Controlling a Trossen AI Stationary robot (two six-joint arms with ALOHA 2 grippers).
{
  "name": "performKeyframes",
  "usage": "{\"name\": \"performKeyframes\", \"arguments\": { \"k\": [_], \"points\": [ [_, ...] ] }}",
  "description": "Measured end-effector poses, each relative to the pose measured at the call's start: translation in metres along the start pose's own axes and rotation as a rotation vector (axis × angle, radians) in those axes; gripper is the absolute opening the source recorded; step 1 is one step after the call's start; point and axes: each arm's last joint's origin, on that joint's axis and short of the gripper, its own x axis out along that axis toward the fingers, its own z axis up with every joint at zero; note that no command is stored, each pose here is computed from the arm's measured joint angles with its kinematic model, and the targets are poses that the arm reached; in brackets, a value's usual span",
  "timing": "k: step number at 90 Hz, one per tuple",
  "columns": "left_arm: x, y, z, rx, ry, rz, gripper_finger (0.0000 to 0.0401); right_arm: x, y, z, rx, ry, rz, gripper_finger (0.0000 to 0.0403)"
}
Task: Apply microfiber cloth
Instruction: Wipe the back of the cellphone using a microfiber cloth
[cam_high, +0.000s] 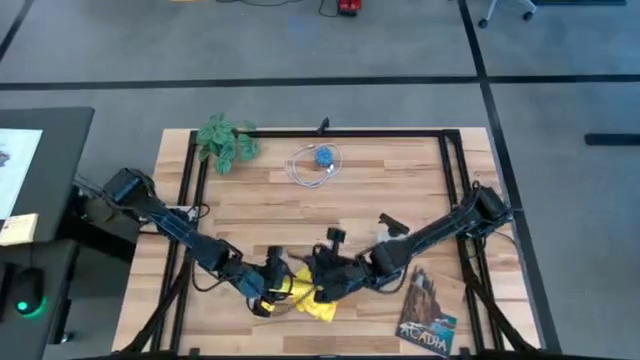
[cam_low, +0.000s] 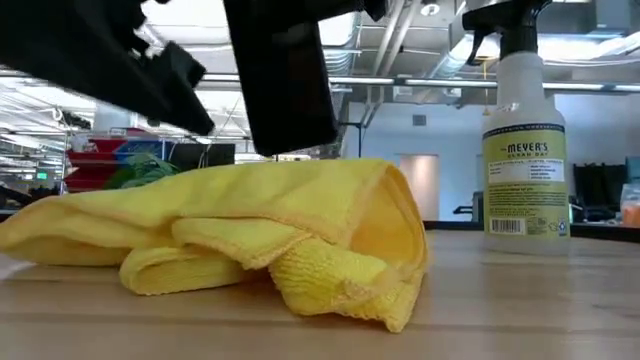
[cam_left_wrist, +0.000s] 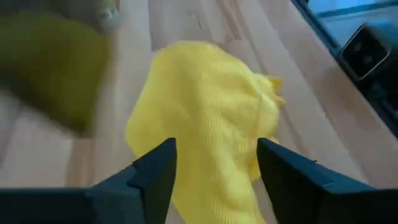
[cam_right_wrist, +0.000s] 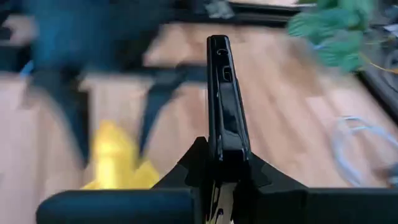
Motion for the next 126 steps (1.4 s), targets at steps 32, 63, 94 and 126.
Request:
{"name": "performKeyframes", "arguments": {
  "k": [32,63,94,126],
  "points": [
    [-0.047,-0.010,-0.003,-0.064,-0.242,0.214,0.0189,-0.001,0.006,-0.002,-0.019,0.008,0.055,0.0017],
    [-0.050,0.017,-0.026,-0.194,-0.516,0.039,0.0198,0.021,-0.013,0.018,-0.040,-0.105,0.159,0.0017],
    [-0.044,0.031,-0.023,-0.222,-0.524,0.051,0.0135,0.029,-0.023,0.022,-0.038,-0.106,0.224,0.0017],
    [-0.040,0.036,-0.023,-0.197,-0.497,0.019,0.0013,0.031,-0.025,0.020,-0.043,-0.088,0.221,0.0042]
  ]
}}
